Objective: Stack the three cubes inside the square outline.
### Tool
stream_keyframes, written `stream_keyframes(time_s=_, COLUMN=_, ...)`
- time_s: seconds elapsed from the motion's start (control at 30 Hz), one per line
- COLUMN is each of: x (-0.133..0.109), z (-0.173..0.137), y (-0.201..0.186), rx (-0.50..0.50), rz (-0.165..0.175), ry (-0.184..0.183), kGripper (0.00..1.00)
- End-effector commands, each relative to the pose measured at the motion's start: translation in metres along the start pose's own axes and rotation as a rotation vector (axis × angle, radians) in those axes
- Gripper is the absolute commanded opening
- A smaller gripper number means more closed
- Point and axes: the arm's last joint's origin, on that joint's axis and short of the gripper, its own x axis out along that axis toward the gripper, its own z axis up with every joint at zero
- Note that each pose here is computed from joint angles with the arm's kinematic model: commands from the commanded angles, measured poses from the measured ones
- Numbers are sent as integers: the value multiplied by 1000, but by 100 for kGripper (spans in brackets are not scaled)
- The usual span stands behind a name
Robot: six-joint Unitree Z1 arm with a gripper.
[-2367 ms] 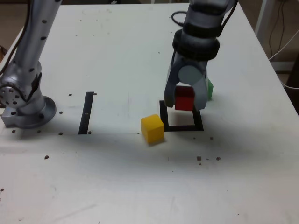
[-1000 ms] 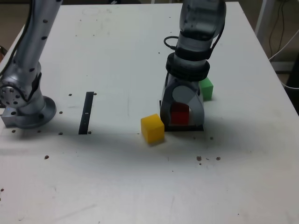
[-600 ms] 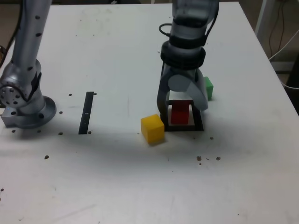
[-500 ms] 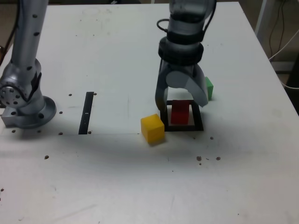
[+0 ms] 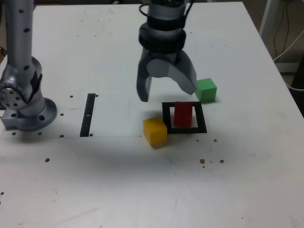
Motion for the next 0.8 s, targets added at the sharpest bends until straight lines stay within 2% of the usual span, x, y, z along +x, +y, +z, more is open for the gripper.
stream_keyframes(time_s=0.0, x=-2, z=-5, y=-6, rx=9, rz=1, ry=-5, kGripper=99)
stream_keyframes(time_s=0.4, x=6, z=-15, y=-48, rx=70, rz=4, ry=26, kGripper=99)
stream_keyframes(time_s=0.77, x=11, z=-14, y=-67, rx=117, rz=16, ry=27, kGripper=99)
